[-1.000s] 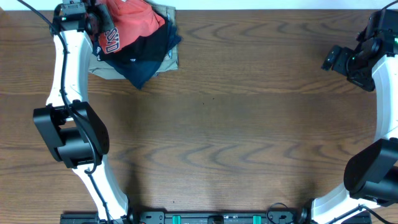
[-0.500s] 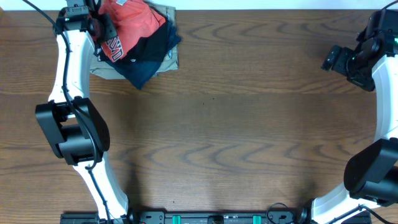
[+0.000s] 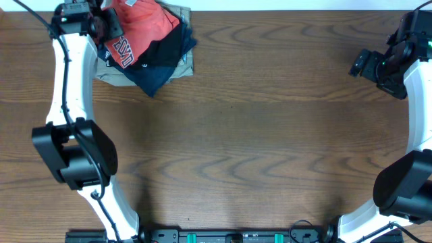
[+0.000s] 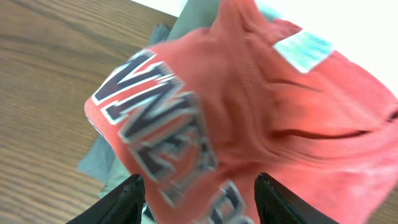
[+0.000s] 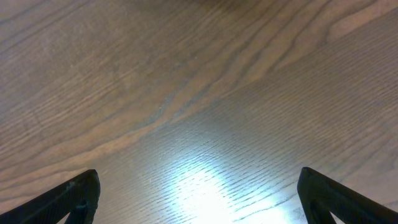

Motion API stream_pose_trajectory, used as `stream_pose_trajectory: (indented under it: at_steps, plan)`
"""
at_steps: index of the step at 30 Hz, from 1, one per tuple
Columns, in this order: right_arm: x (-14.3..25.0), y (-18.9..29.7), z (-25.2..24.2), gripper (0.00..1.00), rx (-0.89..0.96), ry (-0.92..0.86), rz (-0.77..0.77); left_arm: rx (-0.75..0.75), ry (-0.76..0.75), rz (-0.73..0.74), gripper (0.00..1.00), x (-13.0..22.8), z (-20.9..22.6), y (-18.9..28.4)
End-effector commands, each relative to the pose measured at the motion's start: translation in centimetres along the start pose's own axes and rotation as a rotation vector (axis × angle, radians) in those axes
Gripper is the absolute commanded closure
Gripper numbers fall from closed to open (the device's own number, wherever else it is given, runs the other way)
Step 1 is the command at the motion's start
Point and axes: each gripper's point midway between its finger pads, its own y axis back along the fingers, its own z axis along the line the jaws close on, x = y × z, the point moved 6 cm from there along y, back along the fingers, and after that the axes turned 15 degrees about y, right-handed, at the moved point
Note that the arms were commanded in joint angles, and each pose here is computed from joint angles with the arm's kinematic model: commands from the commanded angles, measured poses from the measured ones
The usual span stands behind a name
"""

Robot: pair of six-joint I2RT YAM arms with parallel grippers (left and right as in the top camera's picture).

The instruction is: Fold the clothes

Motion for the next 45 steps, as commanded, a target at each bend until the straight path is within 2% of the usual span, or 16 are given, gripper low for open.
stream_pose_trajectory:
  at_steps: [1,2,5,11,14,22,27,45]
  plan:
    - [-0.1,0.0,-0.2,0.01,0.01,0.004,0.0,0.002,0.019,-0.015,0.43,-0.3,-0.5,2.0]
    - [-0.1,0.0,-0.2,0.01,0.01,0.004,0.0,0.001,0.022,-0.003,0.43,0.0,-0.5,2.0]
    - [-0.1,0.0,-0.2,0.01,0.01,0.004,0.0,0.027,0.01,0.069,0.57,1.5,-1.3,1.9]
    - [-0.1,0.0,-0.2,0.01,0.01,0.004,0.0,0.061,-0.035,0.153,0.61,4.0,-3.6,1.9]
    - [-0.1,0.0,-0.2,0.01,0.01,0.004,0.0,0.062,-0.055,0.181,0.69,5.1,-4.4,1.4]
    - [-0.1,0.0,-0.2,0.01,0.01,0.004,-0.001,0.001,-0.078,0.311,0.78,8.7,-4.5,-2.3]
    - [-0.1,0.0,-0.2,0.01,0.01,0.004,0.0,-0.014,-0.077,0.324,0.78,9.2,-4.1,-4.1]
    - [-0.1,0.0,-0.2,0.01,0.01,0.004,0.0,0.038,-0.084,0.295,0.8,8.8,-5.1,-4.3]
